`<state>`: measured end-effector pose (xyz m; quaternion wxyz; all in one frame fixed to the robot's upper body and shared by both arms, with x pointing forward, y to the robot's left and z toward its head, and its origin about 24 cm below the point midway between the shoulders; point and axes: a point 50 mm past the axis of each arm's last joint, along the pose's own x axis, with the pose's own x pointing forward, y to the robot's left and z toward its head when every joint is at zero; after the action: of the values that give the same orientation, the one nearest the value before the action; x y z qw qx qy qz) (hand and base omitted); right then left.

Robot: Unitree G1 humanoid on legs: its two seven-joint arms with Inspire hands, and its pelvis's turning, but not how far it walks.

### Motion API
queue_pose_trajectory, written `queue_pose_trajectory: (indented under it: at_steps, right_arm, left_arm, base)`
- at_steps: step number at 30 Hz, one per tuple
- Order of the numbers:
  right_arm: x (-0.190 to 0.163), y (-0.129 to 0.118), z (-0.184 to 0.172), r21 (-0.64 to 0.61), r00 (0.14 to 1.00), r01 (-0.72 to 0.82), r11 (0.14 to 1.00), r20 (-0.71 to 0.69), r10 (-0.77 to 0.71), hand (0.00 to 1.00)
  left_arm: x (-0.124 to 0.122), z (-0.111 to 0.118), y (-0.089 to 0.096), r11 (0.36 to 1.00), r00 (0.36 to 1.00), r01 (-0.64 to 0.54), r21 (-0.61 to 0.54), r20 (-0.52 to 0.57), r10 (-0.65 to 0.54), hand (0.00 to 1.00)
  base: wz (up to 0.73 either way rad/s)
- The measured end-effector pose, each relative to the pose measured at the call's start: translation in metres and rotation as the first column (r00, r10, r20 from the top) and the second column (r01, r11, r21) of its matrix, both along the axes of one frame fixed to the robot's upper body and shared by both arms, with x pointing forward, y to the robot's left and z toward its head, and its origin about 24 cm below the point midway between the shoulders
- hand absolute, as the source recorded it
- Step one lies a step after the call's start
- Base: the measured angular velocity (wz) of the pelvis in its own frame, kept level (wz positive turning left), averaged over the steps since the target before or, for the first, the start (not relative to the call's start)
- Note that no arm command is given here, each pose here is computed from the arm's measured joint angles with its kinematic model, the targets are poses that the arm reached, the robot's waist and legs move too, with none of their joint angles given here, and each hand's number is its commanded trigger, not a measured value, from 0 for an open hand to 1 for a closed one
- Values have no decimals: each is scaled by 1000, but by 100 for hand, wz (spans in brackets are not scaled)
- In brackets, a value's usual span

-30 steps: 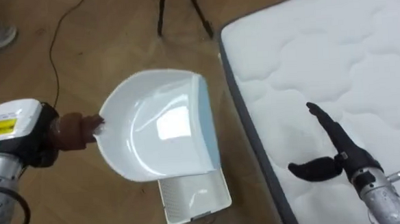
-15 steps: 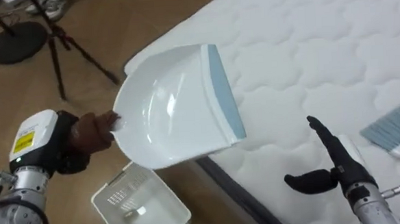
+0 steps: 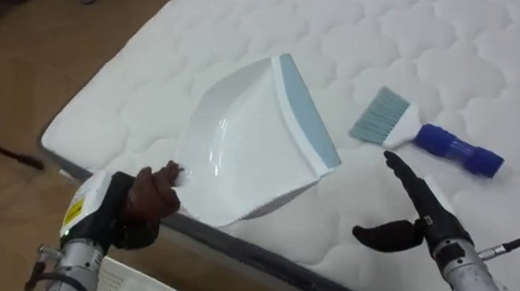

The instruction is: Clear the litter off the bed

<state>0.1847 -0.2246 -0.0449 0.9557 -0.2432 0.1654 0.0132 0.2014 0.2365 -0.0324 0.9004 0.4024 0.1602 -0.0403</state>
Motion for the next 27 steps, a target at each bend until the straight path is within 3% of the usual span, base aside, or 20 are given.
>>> queue_pose_trajectory:
  at_steps: [5, 6, 8, 9, 21, 27]
  right_arm:
    - [2, 5, 3, 23, 999, -42, 999, 5, 42, 0]
    - [1, 4, 3, 28, 999, -38, 999, 1, 38, 0]
    - [-1, 2, 2, 45, 999, -33, 998, -12, 34, 0]
    - [-2, 3, 0, 59, 999, -32, 998, -26, 34, 0]
    - [-6, 14, -6, 97, 999, -15, 995, -43, 19, 0]
    - [-5, 18, -7, 108, 999, -15, 994, -49, 20, 0]
  left_arm:
    - [-14, -13, -9, 998, 998, -22, -63, -56, 19, 100]
    - [-14, -14, -12, 997, 998, -19, -74, -55, 15, 91]
    - [-14, -14, -16, 994, 999, -26, -108, -49, 21, 5]
    - [-14, -14, -15, 991, 998, -39, -126, -46, 33, 0]
    - [-15, -22, -13, 967, 991, -126, -223, -60, 116, 0]
    - [5, -18, -12, 963, 990, -142, -230, -31, 139, 0]
  base:
    - [-104]
    - [-79]
    - [-99]
    - [-100]
    - [-40]
    - [-16]
